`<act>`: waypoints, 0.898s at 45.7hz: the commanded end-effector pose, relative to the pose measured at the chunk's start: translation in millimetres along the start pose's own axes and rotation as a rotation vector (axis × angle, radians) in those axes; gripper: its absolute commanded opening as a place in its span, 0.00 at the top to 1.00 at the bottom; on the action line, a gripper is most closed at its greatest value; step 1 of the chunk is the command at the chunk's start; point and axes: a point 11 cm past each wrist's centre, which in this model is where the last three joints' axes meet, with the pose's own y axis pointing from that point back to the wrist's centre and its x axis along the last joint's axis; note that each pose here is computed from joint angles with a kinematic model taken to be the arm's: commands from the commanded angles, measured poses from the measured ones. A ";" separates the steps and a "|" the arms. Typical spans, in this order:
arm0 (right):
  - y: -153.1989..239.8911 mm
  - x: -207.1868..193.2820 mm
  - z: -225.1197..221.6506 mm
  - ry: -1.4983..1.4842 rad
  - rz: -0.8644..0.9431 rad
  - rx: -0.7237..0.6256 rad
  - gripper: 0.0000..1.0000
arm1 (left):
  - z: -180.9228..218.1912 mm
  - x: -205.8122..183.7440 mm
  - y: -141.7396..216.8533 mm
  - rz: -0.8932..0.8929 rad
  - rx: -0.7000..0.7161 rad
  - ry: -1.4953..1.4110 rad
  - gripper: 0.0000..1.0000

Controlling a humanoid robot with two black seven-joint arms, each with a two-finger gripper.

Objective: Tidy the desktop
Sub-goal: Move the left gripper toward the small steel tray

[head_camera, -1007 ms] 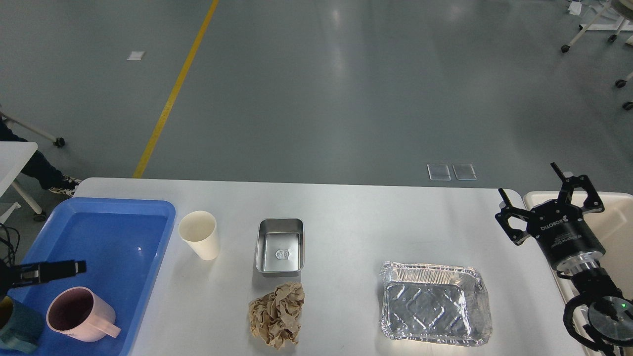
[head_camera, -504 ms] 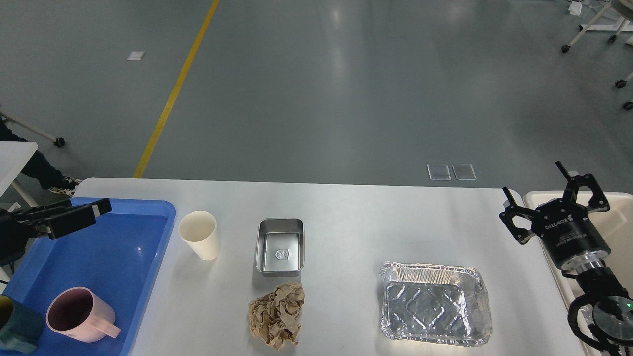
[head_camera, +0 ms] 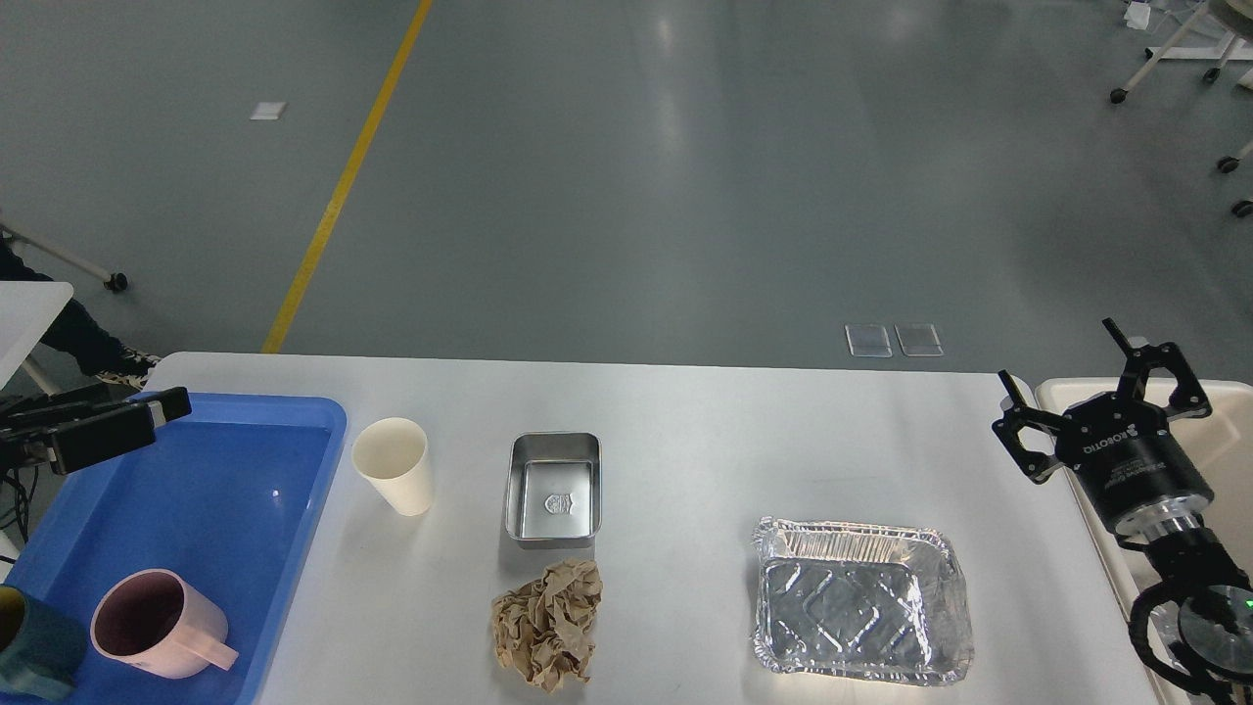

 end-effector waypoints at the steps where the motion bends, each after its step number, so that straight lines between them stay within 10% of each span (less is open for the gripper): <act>1: 0.1 0.0 0.4 0.000 0.000 -0.001 0.00 | 1.4 -2.3 -1.5 -0.009 -0.008 0.007 0.03; 41: 4.1 3.2 9.2 -0.014 0.010 -0.014 0.00 | 20.3 -66.9 -114.1 -0.131 -0.106 0.299 0.03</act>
